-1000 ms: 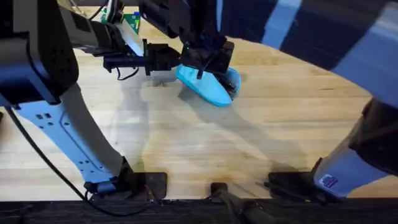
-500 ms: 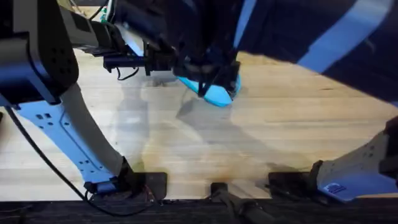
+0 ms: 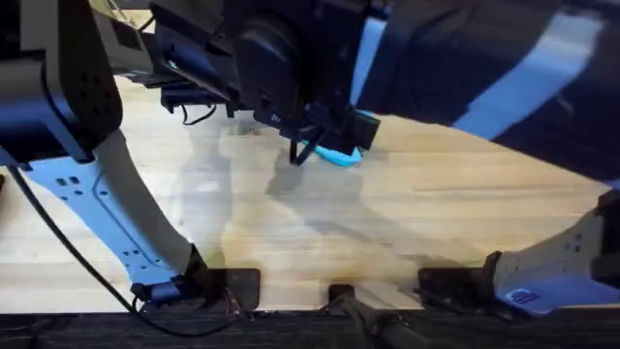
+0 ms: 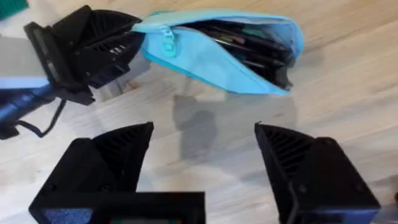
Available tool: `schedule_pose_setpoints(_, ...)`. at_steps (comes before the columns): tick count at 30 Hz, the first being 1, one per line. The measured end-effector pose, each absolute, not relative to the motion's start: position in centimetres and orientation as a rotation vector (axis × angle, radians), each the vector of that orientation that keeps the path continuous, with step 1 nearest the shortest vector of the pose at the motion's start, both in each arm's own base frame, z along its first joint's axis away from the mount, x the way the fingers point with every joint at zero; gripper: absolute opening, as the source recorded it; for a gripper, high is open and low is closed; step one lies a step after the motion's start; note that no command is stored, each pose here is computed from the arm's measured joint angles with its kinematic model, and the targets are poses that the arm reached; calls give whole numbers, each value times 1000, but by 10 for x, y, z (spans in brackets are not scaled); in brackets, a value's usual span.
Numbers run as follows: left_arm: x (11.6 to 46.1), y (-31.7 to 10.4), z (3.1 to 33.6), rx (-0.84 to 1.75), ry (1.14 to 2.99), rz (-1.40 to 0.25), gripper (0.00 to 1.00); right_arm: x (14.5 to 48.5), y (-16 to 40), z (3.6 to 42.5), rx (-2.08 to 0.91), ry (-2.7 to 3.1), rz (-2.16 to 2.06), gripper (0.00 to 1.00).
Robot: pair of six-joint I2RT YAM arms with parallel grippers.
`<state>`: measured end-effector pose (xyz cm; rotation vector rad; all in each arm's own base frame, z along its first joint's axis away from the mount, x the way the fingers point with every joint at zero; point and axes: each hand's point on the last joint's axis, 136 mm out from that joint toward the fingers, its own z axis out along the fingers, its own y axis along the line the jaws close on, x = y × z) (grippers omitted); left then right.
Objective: Unzip the bag, pick up the pens from the table one at a time and place them inside, then zip the bag closed.
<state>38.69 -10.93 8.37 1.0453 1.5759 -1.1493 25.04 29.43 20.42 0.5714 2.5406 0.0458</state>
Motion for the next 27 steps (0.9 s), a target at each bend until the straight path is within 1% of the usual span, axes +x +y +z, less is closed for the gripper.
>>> schedule_pose_setpoints(6, 387, -109, 84, 1045, 1576, -1149, 42, 260, 309, 197, 607, 2511, 136, 994)
schedule_pose_setpoints(9, 387, -109, 84, 1045, 1576, -1149, 42, 271, 307, 195, 621, 2497, 151, 994)
schedule_pose_setpoints(10, 387, -109, 84, 1045, 1576, -1149, 42, 282, 302, 194, 631, 2489, 145, 994)
schedule_pose_setpoints(12, 387, -109, 84, 1045, 1576, -1149, 42, 290, 299, 193, 644, 2482, 143, 994)
schedule_pose_setpoints(15, 387, -109, 84, 1045, 1576, -1149, 42, 300, 293, 185, 655, 2484, 108, 995)
schedule_pose_setpoints(16, 387, -109, 84, 1045, 1576, -1149, 42, 304, 301, 174, 650, 2491, 111, 992)
schedule_pose_setpoints(18, 387, -109, 84, 1045, 1576, -1149, 42, 306, 305, 166, 648, 2497, 106, 989)
schedule_pose_setpoints(21, 387, -109, 84, 1045, 1576, -1149, 42, 310, 310, 154, 644, 2506, 92, 975)
schedule_pose_setpoints(27, 387, -109, 84, 1045, 1576, -1149, 42, 317, 310, 150, 664, 2496, 98, 921)
